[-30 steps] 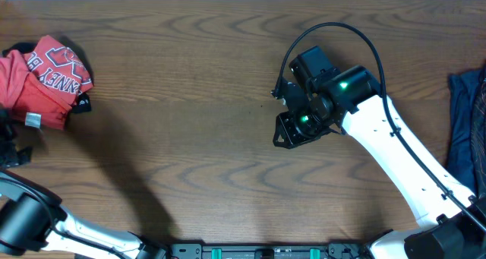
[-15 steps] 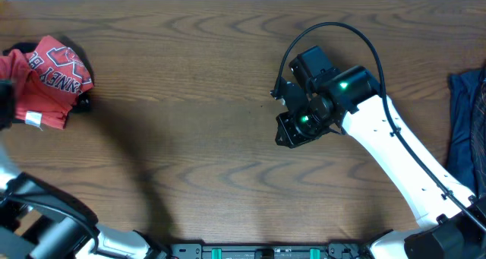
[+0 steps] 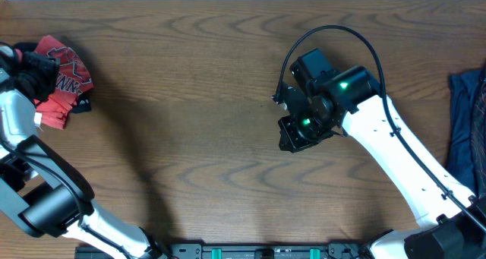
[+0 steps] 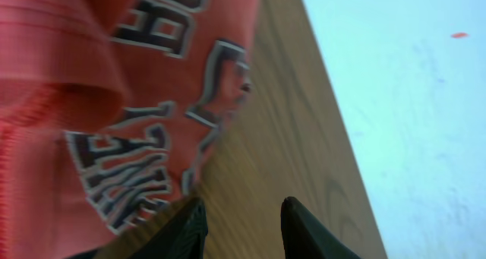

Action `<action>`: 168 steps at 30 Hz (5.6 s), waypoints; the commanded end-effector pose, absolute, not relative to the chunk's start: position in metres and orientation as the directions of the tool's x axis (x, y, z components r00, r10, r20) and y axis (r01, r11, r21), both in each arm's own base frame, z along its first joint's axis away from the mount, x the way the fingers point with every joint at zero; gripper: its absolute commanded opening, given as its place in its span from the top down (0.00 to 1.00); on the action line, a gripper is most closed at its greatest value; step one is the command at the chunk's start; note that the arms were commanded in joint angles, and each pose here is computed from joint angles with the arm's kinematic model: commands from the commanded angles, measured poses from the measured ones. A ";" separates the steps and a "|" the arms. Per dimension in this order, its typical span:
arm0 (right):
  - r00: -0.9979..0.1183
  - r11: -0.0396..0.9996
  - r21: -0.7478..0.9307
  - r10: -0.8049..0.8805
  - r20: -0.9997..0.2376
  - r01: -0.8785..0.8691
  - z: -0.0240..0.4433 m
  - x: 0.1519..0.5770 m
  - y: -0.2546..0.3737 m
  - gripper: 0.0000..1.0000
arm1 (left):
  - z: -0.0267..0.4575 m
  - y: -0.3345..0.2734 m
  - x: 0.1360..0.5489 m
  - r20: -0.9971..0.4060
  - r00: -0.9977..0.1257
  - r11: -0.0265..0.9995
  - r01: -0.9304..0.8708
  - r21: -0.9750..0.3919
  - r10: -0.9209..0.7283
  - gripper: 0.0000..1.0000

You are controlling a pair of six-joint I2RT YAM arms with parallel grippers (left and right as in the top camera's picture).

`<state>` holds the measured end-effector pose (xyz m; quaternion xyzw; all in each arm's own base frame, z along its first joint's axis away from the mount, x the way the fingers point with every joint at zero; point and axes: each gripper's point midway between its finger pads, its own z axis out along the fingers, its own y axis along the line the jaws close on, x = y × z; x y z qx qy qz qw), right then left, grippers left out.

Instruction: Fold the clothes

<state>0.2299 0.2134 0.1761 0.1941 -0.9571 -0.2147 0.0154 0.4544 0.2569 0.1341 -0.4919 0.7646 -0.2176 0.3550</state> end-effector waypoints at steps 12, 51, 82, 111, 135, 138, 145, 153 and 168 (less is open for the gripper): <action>-0.915 0.808 0.453 -0.399 -0.052 -0.378 0.179 0.225 0.220 0.88 | 0.124 0.320 0.420 -0.372 -0.148 0.368 -0.678 -0.636 -0.916 0.66; -0.914 0.798 0.467 -0.399 -0.065 -0.381 0.181 0.226 0.224 0.86 | 0.134 0.318 0.398 -0.240 -0.161 0.288 -0.617 -0.733 -0.957 0.56; -0.916 0.802 0.471 -0.401 -0.030 -0.366 0.180 0.219 0.221 0.89 | 0.122 0.309 0.424 -0.450 -0.186 0.426 -0.739 -0.521 -0.873 0.46; -0.923 0.790 0.511 -0.385 -0.018 -0.340 0.184 0.216 0.227 0.90 | 0.120 0.307 0.459 -0.466 -0.200 0.482 -0.609 -0.630 -0.862 0.34; -0.924 0.786 0.514 -0.379 -0.040 -0.344 0.185 0.221 0.230 0.88 | 0.098 0.316 0.435 -0.446 -0.198 0.436 -0.726 -0.532 -0.873 0.65; -0.924 0.782 0.521 -0.380 -0.037 -0.342 0.186 0.220 0.231 0.90 | 0.094 0.320 0.427 -0.439 -0.189 0.419 -0.747 -0.517 -0.879 0.73; -0.924 0.773 0.536 -0.381 -0.036 -0.340 0.187 0.219 0.233 0.91 | 0.088 0.333 0.406 -0.395 -0.164 0.367 -0.772 -0.520 -0.904 0.94; -0.923 0.771 0.538 -0.382 -0.036 -0.340 0.187 0.219 0.234 0.91 | 0.093 0.336 0.395 -0.315 -0.148 0.319 -0.728 -0.607 -0.937 0.94; -0.920 0.760 0.541 -0.384 -0.074 -0.361 0.189 0.225 0.238 0.89 | 0.147 0.311 0.403 -0.332 -0.225 0.399 -0.586 -0.705 -0.916 0.94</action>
